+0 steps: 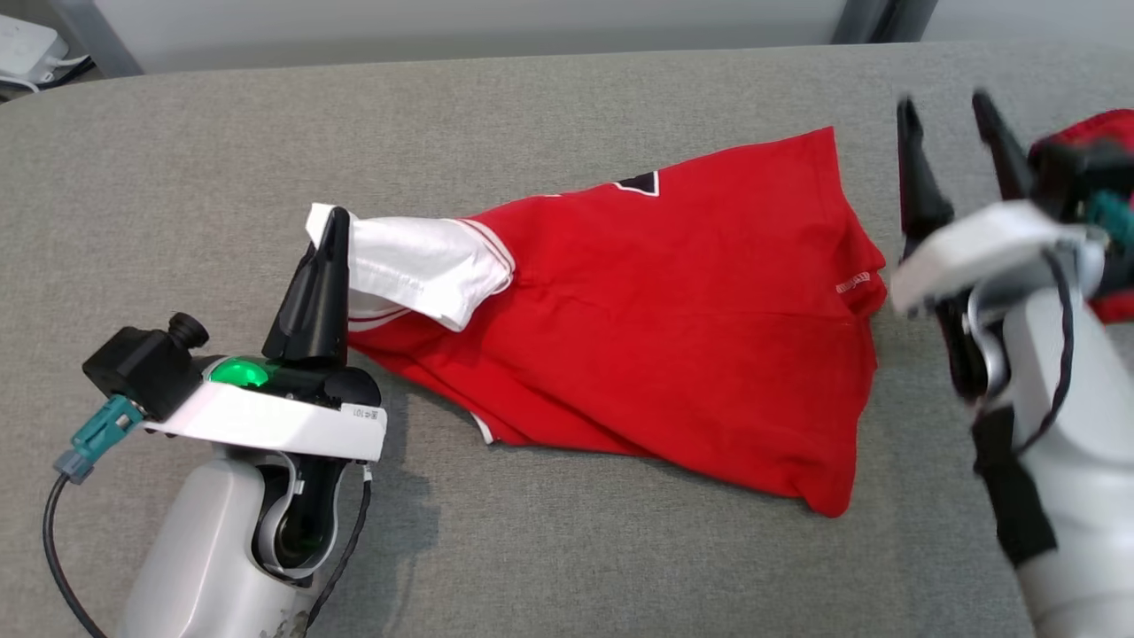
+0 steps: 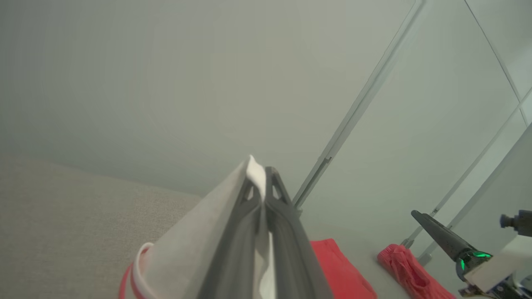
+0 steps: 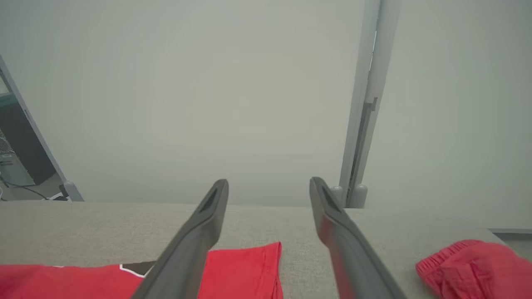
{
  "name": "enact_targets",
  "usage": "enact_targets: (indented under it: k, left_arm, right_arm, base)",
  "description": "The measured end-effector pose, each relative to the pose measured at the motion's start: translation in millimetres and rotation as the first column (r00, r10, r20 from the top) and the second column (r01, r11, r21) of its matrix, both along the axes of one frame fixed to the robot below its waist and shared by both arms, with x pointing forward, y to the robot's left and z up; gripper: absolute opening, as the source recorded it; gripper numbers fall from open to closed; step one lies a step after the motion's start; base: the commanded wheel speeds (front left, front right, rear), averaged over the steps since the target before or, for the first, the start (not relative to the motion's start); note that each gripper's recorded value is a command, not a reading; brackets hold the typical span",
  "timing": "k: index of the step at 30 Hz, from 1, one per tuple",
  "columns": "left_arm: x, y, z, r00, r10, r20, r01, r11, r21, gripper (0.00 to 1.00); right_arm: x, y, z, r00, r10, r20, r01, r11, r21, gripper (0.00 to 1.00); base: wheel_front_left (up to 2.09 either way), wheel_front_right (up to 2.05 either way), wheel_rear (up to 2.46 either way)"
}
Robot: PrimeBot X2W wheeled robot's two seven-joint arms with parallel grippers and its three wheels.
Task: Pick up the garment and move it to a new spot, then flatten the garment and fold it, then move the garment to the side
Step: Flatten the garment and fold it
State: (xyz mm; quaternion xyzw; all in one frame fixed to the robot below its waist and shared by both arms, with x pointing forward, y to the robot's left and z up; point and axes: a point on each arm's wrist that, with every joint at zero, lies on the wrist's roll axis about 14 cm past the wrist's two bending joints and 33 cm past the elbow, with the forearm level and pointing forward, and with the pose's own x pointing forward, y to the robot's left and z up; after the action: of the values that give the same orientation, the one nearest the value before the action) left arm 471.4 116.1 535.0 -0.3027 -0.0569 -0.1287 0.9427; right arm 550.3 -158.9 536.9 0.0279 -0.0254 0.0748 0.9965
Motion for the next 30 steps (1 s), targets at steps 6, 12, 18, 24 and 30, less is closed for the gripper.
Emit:
enact_targets:
  k: [6,12,18,24,30]
  left_arm:
    - [2,14,1,0.998,0.056,0.034,-0.059,0.996,0.066,0.0]
    - [-9,36,-3,0.987,0.153,0.038,-0.155,0.987,0.048,0.0]
    - [-14,38,-2,0.986,0.162,0.044,-0.165,0.985,0.053,0.0]
    - [-18,41,1,0.984,0.171,0.051,-0.174,0.983,0.055,0.0]
    - [-21,46,2,0.981,0.185,0.053,-0.188,0.98,0.059,0.0]
  right_arm:
    - [-76,-28,-97,0.971,-0.087,-0.222,0.093,0.996,0.016,1.0]
    - [-107,-21,-117,0.959,-0.075,-0.273,0.097,0.993,0.07,1.0]
    - [-105,4,-118,0.96,-0.004,-0.28,0.038,0.993,0.116,1.0]
    - [-96,23,-131,0.937,0.052,-0.345,-0.004,0.99,0.138,1.0]
    - [-83,31,-133,0.927,0.072,-0.369,-0.018,0.989,0.147,0.9]
  base:
    - [0.0,0.0,0.0]
    - [0.0,0.0,0.0]
    - [0.0,0.0,0.0]
    - [0.0,0.0,0.0]
    - [0.0,0.0,0.0]
